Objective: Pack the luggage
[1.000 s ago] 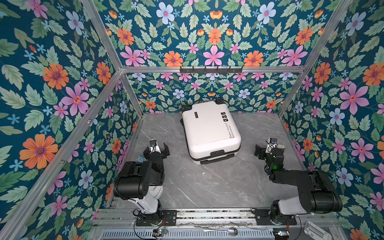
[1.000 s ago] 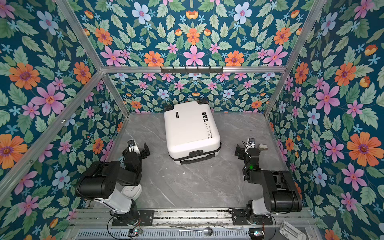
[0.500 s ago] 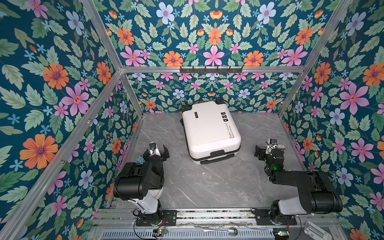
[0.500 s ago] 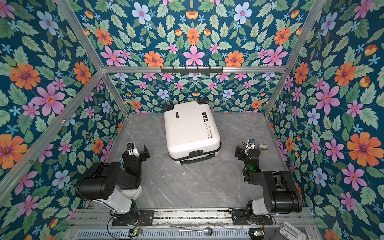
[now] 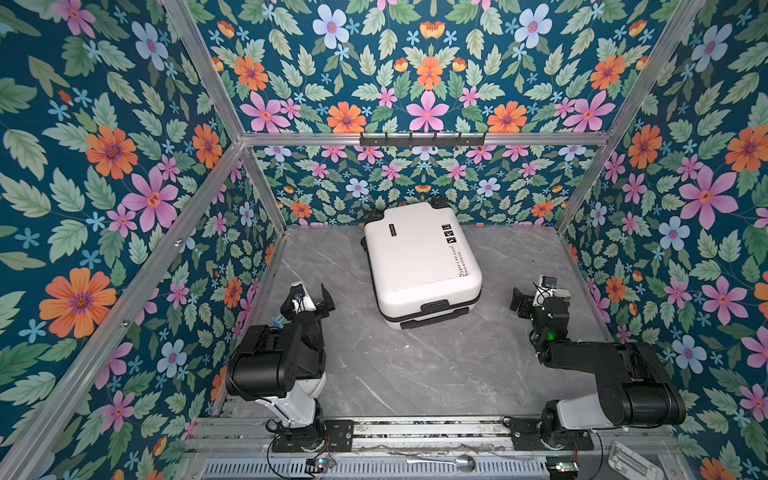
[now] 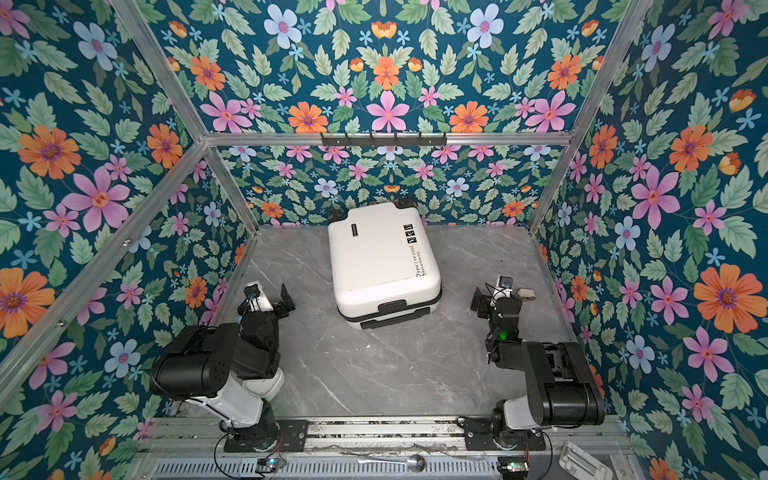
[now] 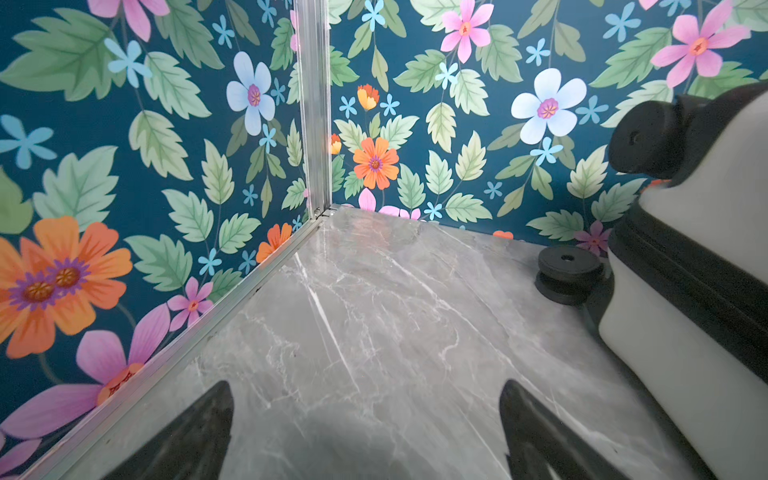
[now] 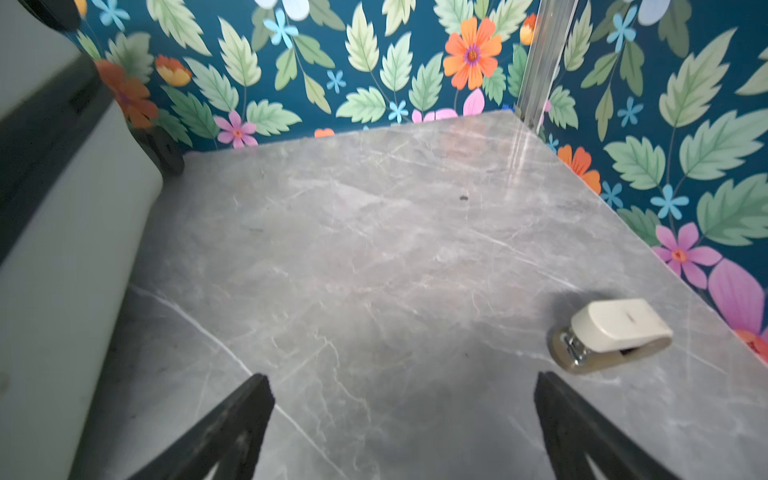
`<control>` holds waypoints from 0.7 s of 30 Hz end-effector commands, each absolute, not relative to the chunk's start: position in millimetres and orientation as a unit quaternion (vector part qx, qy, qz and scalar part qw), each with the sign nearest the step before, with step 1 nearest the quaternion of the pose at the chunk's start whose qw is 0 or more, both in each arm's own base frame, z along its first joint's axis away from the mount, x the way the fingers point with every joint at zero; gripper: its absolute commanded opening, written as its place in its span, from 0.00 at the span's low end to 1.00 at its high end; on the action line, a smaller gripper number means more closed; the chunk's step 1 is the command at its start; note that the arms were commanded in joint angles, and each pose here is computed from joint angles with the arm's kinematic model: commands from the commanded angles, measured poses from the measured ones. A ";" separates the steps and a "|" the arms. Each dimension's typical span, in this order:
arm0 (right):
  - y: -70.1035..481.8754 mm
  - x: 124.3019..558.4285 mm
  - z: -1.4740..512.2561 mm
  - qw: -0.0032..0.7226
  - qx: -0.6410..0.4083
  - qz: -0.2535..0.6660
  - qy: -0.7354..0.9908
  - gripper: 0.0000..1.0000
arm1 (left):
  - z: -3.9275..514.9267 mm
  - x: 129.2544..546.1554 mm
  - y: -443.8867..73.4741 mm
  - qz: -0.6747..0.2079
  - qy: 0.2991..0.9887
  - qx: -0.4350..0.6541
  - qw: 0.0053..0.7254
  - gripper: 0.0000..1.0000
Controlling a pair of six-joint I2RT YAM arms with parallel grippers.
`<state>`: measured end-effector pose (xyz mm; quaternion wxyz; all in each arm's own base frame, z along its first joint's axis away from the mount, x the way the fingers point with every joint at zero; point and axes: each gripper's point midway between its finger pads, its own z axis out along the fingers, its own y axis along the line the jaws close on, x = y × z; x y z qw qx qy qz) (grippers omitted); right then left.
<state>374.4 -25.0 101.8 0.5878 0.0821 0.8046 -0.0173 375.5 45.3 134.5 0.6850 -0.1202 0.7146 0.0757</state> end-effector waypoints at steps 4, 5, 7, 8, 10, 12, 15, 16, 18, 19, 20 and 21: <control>-26.8 373.8 98.2 0.580 0.088 -0.020 0.810 0.99 | 117.7 381.1 32.4 0.078 0.747 -0.080 0.655 1.00; -26.8 373.3 97.8 0.580 0.088 -0.020 0.810 0.99 | 115.7 384.6 31.2 0.077 0.753 -0.076 0.649 1.00; -26.7 373.7 98.3 0.580 0.088 -0.020 0.810 0.99 | 115.5 384.0 29.6 0.076 0.753 -0.071 0.650 1.00; -26.6 374.1 98.6 0.580 0.088 -0.020 0.809 0.99 | 115.4 386.5 26.6 0.071 0.756 -0.063 0.648 1.00; -26.6 373.6 97.6 0.579 0.088 -0.020 0.810 0.99 | 113.9 389.1 24.2 0.067 0.759 -0.056 0.645 1.00; -27.1 373.6 98.0 0.580 0.088 -0.021 0.810 0.99 | 112.2 390.3 23.3 0.064 0.762 -0.055 0.642 1.00; -26.8 373.8 98.1 0.580 0.088 -0.020 0.810 0.99 | 112.3 390.6 23.2 0.063 0.763 -0.054 0.641 1.00; -26.8 373.6 98.1 0.580 0.088 -0.020 0.810 0.99 | 112.2 390.2 23.5 0.063 0.762 -0.055 0.642 1.00; -27.3 373.6 98.1 0.580 0.089 -0.021 0.810 0.99 | 113.6 388.4 24.0 0.066 0.760 -0.055 0.645 1.00; -26.9 373.7 98.2 0.580 0.089 -0.020 0.810 0.99 | 114.1 388.3 23.5 0.066 0.759 -0.053 0.645 1.00; -26.8 373.9 98.5 0.580 0.088 -0.020 0.809 0.99 | 114.4 388.2 23.2 0.065 0.758 -0.053 0.647 1.00; -26.8 373.9 98.5 0.580 0.088 -0.020 0.809 0.99 | 113.5 387.7 23.5 0.066 0.760 -0.053 0.645 1.00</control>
